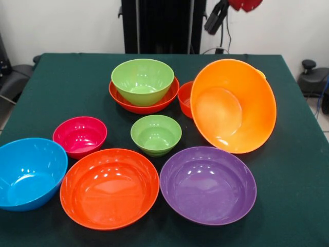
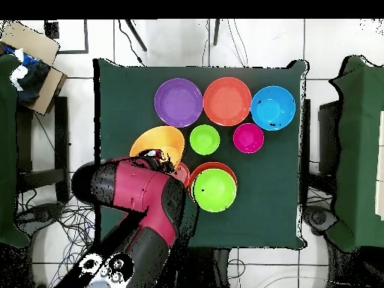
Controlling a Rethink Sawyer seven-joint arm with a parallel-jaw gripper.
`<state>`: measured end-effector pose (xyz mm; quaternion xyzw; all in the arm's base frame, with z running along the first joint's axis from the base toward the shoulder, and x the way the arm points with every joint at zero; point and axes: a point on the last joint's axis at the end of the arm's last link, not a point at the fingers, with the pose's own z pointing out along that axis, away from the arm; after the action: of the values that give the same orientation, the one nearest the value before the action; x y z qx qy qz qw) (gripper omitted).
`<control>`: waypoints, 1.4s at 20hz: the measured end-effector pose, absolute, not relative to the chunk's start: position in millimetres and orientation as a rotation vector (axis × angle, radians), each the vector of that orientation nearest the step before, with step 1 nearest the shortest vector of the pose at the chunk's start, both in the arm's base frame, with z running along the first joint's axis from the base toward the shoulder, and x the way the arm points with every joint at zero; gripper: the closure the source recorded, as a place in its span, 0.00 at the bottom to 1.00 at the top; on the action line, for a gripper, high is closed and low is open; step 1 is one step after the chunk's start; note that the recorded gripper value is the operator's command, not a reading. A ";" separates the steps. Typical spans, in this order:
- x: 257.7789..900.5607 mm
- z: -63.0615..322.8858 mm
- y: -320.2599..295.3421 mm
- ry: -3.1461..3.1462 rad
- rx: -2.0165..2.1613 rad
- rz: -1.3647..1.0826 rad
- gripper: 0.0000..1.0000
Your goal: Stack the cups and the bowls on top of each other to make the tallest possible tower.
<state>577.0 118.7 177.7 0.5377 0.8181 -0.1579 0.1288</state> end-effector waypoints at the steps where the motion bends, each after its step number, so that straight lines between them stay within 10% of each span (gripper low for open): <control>1: 576.4 186.6 118.4 2.379 1.581 -0.447 1.00; 28: 581.2 180.9 110.4 2.387 1.628 -0.407 1.00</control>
<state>581.2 110.4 180.9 0.5543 0.8131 -0.1385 0.1117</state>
